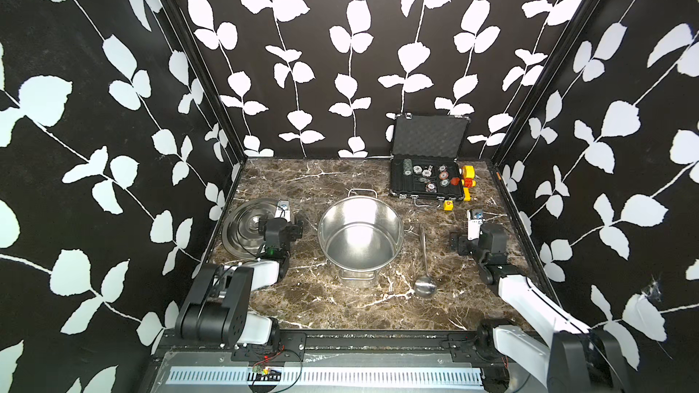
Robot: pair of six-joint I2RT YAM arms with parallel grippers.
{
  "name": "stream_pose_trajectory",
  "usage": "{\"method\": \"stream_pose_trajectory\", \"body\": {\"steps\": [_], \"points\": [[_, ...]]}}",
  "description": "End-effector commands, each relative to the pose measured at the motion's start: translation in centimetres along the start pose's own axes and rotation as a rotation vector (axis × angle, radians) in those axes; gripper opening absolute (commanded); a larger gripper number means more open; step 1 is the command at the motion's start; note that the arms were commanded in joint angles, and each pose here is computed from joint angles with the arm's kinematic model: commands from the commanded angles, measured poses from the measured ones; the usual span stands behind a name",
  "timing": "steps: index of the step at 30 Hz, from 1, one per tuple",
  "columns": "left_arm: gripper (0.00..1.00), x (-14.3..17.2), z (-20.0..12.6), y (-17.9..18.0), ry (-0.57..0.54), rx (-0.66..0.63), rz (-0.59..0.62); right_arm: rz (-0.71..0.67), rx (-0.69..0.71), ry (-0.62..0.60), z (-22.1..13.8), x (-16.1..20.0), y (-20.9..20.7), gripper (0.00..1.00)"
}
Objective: Stir the soup with a spoon
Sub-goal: Reset both arms
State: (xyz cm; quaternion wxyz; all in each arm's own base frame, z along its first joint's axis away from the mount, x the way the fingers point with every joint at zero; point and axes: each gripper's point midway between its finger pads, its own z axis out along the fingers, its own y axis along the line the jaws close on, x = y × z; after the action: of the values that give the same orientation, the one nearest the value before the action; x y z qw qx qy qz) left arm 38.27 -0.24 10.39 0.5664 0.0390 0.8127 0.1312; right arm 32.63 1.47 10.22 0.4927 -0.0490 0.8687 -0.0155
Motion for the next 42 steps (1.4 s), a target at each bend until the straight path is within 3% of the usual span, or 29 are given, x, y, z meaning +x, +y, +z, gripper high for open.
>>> {"method": "stream_pose_trajectory", "body": {"steps": [1,5,10,16,24,42], "points": [[0.99,-0.6,0.6,0.1,-0.076,0.007,-0.041,-0.018,-0.021,-0.178,0.4,-3.3,0.2,1.00],[0.99,0.0,1.5,0.3,-0.021,0.006,-0.053,-0.033,-0.012,-0.190,1.6,-3.0,0.1,1.00],[0.99,0.3,1.7,1.0,-0.013,-0.007,-0.086,-0.069,-0.022,-0.227,3.0,-4.0,0.2,1.00],[0.99,0.2,1.6,1.4,-0.028,-0.031,-0.092,-0.069,-0.054,-0.194,6.2,-2.6,0.5,1.00],[0.99,0.0,1.8,0.4,-0.026,0.027,-0.067,0.026,0.022,-0.153,6.7,-2.3,-1.9,0.99],[0.99,0.1,2.0,0.4,-0.020,0.041,-0.074,0.009,0.024,-0.158,6.6,-2.5,-1.7,0.99]]}}
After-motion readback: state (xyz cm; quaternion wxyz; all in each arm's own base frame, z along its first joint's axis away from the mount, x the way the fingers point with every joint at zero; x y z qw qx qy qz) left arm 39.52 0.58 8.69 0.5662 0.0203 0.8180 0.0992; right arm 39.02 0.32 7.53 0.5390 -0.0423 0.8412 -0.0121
